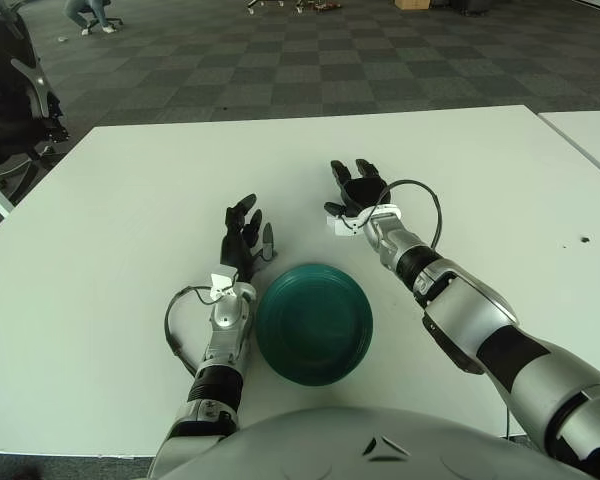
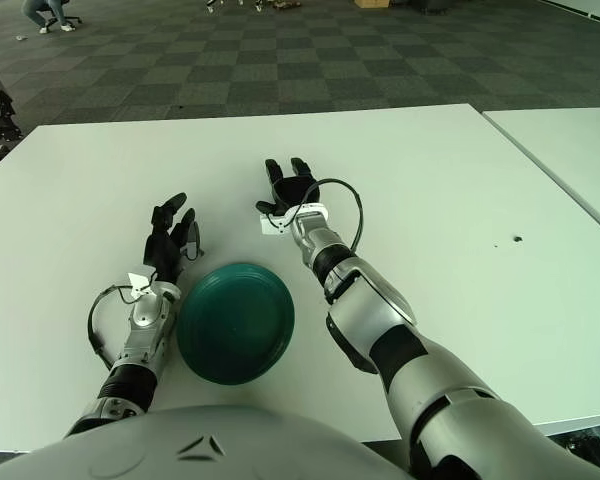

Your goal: Put the charger into the plate.

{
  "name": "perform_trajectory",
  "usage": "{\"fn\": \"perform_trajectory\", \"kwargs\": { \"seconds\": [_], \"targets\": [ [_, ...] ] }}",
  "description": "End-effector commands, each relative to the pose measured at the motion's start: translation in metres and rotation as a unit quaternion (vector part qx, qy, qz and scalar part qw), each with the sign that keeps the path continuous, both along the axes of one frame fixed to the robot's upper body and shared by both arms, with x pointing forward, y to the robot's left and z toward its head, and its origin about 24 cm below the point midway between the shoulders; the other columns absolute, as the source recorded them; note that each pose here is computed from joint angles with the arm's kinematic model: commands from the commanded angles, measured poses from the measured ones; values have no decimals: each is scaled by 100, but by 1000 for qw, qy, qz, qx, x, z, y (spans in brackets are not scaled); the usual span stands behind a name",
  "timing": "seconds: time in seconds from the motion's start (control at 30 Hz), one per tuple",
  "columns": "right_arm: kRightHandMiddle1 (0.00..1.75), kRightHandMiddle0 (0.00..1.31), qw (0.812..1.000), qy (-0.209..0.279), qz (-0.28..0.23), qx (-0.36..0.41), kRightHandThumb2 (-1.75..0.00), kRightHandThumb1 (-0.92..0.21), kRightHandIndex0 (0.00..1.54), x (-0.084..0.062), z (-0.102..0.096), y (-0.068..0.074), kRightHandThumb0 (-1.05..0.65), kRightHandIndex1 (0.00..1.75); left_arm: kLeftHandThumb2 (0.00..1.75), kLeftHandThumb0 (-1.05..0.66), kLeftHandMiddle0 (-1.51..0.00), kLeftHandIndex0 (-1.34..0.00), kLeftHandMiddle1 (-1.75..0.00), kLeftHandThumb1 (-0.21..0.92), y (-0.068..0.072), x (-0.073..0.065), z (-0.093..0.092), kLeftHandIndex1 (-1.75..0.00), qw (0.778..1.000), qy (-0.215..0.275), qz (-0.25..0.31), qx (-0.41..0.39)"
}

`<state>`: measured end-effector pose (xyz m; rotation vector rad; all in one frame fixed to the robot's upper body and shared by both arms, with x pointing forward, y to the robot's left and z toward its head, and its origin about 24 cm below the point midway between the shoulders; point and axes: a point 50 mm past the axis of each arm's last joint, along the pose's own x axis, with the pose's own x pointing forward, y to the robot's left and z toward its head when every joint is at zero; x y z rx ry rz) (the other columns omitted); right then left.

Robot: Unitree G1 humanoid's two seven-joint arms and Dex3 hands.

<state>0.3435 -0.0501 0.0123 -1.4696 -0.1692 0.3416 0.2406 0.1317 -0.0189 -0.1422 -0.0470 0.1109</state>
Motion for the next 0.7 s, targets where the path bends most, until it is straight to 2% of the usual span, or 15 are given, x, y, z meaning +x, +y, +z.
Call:
{"fn": "perform_trajectory", "kwargs": {
  "seconds": [0.0, 0.07, 0.17, 0.3, 0.67],
  "targets": [
    [4, 6, 987, 155, -36, -36, -97, -92, 10, -61, -81, -34, -105, 4, 87, -65, -40, 0, -1, 92, -22, -43, -49, -80, 989, 138, 12, -54],
    [6, 8, 989, 141, -37, -27, -97, -92, 12, -58, -78, -35, -105, 4, 86, -65, -40, 0, -1, 92, -22, -43, -49, -80, 989, 139, 12, -54],
    [30, 3, 993, 116, -38, -9, -96, -92, 17, -54, -72, -35, -105, 3, 86, -65, -40, 0, -1, 92, -21, -42, -49, -80, 989, 140, 11, -51],
    [42, 0, 994, 104, -43, 2, -95, -92, 20, -52, -70, -37, -105, 2, 87, -65, -41, 0, -1, 92, -21, -41, -49, -80, 989, 140, 8, -44],
    [48, 0, 993, 103, -50, 5, -94, -92, 23, -50, -68, -38, -105, 3, 88, -66, -43, 0, -2, 92, -21, -39, -49, -79, 990, 138, 5, -34]
  ]
}}
